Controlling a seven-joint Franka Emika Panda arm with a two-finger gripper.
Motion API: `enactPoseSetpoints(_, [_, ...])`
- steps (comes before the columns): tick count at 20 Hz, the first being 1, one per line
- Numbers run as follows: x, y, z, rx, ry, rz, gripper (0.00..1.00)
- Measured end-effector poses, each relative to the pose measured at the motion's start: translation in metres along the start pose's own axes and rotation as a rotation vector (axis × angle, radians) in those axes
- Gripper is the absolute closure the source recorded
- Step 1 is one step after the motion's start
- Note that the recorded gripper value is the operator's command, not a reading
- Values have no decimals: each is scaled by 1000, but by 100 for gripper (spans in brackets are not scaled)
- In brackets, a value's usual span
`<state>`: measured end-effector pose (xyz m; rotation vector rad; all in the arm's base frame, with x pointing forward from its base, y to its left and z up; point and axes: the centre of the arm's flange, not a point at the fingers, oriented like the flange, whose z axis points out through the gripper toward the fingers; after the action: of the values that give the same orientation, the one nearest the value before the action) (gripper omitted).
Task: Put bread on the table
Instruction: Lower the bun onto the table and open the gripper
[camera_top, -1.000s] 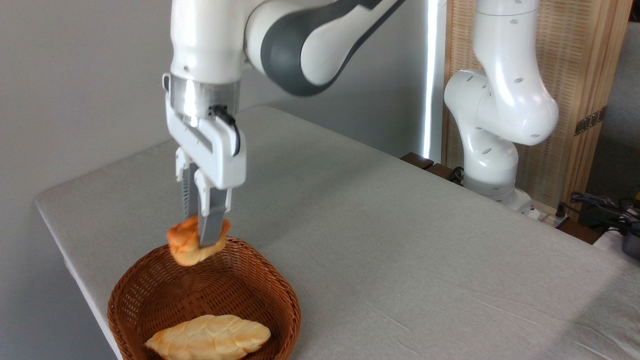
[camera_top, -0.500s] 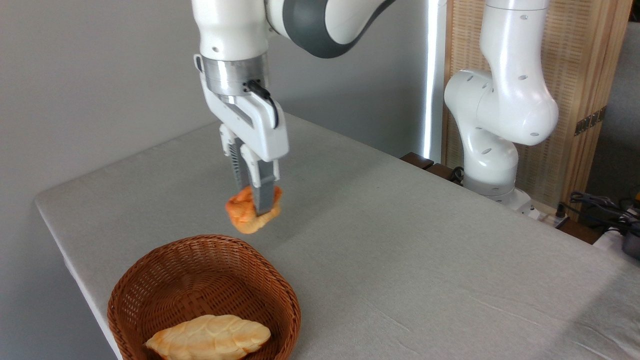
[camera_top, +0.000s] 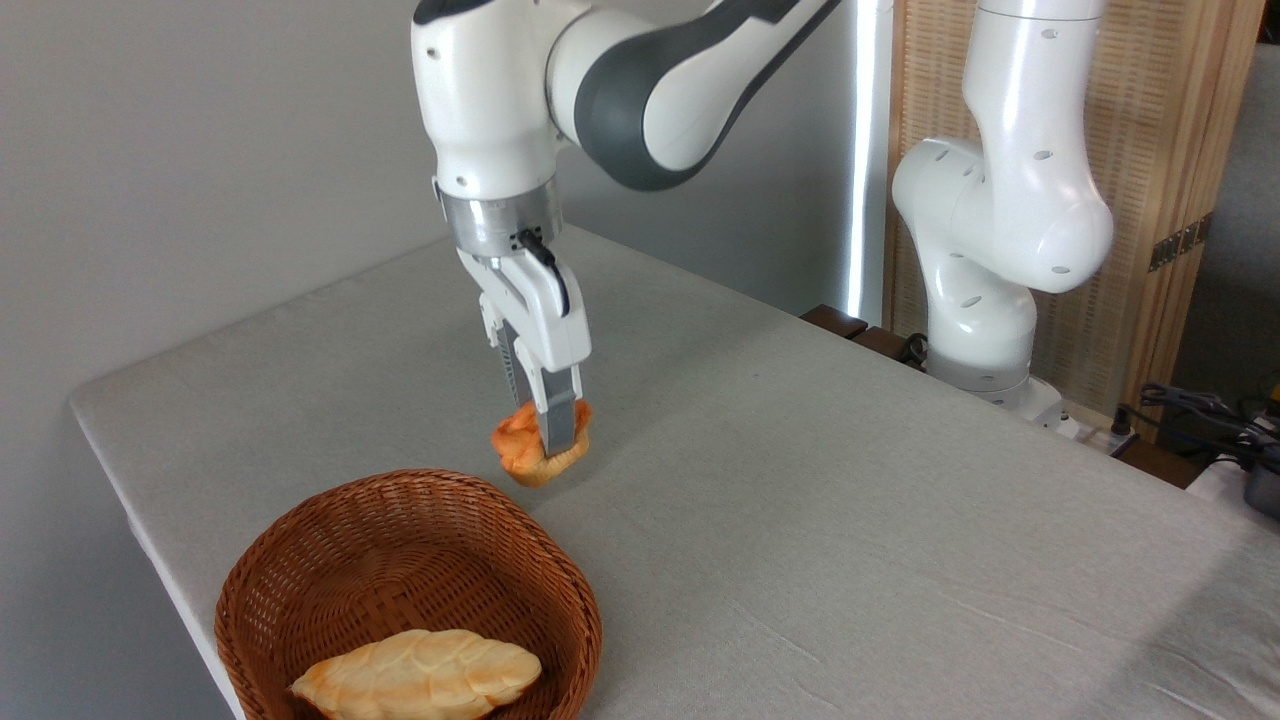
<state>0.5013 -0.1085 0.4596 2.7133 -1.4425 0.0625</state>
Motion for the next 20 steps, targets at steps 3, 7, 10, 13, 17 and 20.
enactPoseSetpoints(3, [6, -2, 15, 2, -2, 6, 0])
enactPoseSetpoints(7, [10, 0, 21, -3, -9, 14, 0])
enactPoseSetpoints(10, [11, 0, 21, -3, -9, 15, 0])
enactPoseSetpoints(13, [11, 0, 21, -3, -9, 15, 0])
enactPoseSetpoints(17, [14, -2, 12, 14, 9, 16, 0])
enactPoseSetpoints(20, [18, -14, -19, 64, 61, 6, 0])
